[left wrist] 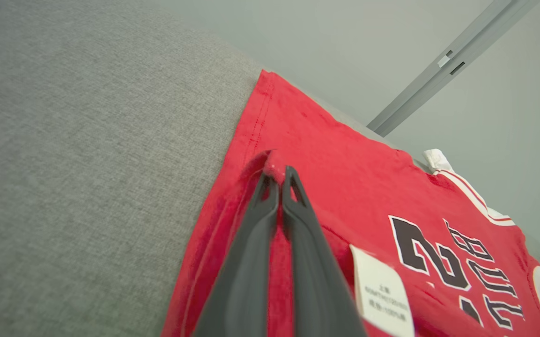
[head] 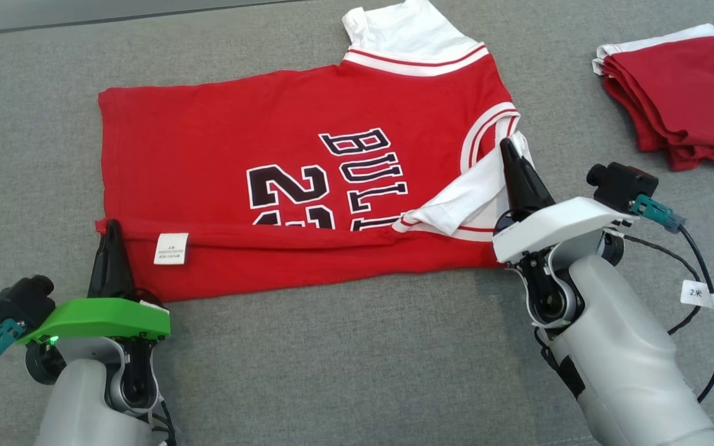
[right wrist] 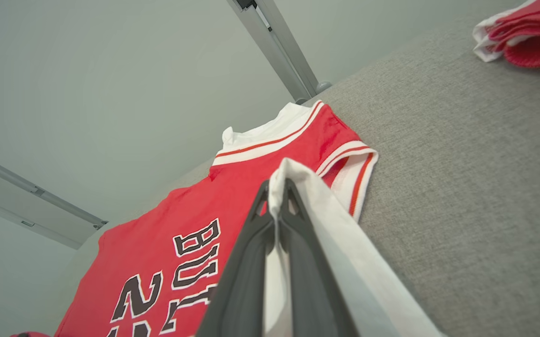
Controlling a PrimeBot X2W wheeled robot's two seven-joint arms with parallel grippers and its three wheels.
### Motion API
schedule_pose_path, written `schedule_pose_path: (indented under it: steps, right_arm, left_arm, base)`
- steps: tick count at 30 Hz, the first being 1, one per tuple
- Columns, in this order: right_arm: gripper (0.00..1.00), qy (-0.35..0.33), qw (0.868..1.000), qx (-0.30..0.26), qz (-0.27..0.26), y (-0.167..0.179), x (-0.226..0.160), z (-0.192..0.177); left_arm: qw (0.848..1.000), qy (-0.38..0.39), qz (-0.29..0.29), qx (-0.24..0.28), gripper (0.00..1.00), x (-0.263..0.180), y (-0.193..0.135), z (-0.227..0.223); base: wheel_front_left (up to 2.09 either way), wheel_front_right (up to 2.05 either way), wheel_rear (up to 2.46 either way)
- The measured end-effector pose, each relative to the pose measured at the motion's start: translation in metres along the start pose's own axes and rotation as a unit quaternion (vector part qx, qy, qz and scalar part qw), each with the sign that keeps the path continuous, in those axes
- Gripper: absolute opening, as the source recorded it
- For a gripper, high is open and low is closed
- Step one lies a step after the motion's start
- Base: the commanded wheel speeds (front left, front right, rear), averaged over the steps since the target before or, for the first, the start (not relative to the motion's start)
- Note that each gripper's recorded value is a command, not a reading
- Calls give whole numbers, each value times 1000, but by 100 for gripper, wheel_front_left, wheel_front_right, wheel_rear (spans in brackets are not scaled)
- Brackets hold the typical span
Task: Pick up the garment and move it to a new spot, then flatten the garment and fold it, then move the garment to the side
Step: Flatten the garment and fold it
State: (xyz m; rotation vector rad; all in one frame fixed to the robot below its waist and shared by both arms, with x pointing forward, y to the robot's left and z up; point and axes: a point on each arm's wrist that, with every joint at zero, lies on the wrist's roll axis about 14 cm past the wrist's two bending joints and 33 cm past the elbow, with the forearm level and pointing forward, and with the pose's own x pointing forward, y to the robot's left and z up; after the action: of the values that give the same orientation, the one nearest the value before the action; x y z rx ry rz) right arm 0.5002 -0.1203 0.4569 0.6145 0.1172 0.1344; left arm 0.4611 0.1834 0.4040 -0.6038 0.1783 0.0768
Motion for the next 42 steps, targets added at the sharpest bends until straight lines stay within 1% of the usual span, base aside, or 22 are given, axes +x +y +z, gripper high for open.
schedule_pose_path:
  steps: [1, 2, 3, 4, 7, 12, 15, 18, 21, 28, 31, 34, 39, 40, 41, 42]
  right_arm:
    - [15, 3, 1000, -2, -1, 0, 2, -1]
    - [46, 7, 1000, -2, -3, -1, 4, -2]
    - [100, 12, 1000, 0, -5, -2, 6, -5]
    - [100, 15, 1000, 5, -9, -3, 7, -6]
    - [100, 21, 1000, 4, -11, -2, 14, -5]
    - [100, 20, 999, 19, -20, -1, 26, 1]
    - [100, 12, 1000, 14, -13, 5, 33, 10]
    - [100, 0, 1000, -4, -4, 9, 34, 22]
    - [100, -31, 998, -47, 12, 12, 31, 48]
    - [100, -69, 990, -123, 16, 7, -3, 67]
    - [100, -79, 988, -134, 13, 5, -21, 67]
    - [100, -83, 987, -136, 8, 3, -38, 63]
    - [100, -63, 984, -168, -7, -12, -60, 49]
    - [100, -55, 983, -176, -11, -16, -63, 45]
    - [100, -45, 983, -180, -18, -21, -67, 40]
    - [100, -37, 983, -180, -25, -25, -69, 37]
  left_arm:
    - [1000, 1, 3, 1, 0, 1, 2, 0]
    - [1000, 1, 6, 2, 32, 2, 3, 1]
    - [1000, -2, 6, 4, 79, 3, 3, 3]
    - [1000, -5, 6, 4, 100, 3, 3, 4]
    - [1000, -8, 8, 5, 100, 3, 3, 7]
    - [1000, -18, 5, 4, 100, 0, 1, 13]
    - [1000, -23, 6, 1, 100, -7, 2, 15]
    - [1000, -24, 15, -5, 100, -19, 7, 14]
    - [1000, -11, 27, -9, 100, -34, 16, 5]
    - [998, 42, 45, -21, 100, -60, 27, -21]
    - [996, 74, 52, -25, 100, -65, 28, -33]
    - [995, 84, 49, -24, 100, -63, 24, -35]
    - [994, 93, 45, -27, 100, -55, 18, -39]
    - [994, 95, 45, -25, 73, -53, 18, -39]
    - [994, 95, 44, -23, 45, -51, 17, -39]
    - [994, 95, 43, -21, 24, -48, 17, -39]
  base:
    - [0, 0, 0]
    - [0, 0, 0]
    - [0, 0, 0]
    - [0, 0, 0]
    - [0, 0, 0]
    - [0, 0, 0]
    - [0, 0, 0]
    - [0, 0, 0]
    - [0, 0, 0]
    - [0, 0, 0]
    - [0, 0, 0]
    - [0, 0, 0]
    - [0, 0, 0]
    - [0, 0, 0]
    - [0, 0, 0]
    - [0, 0, 0]
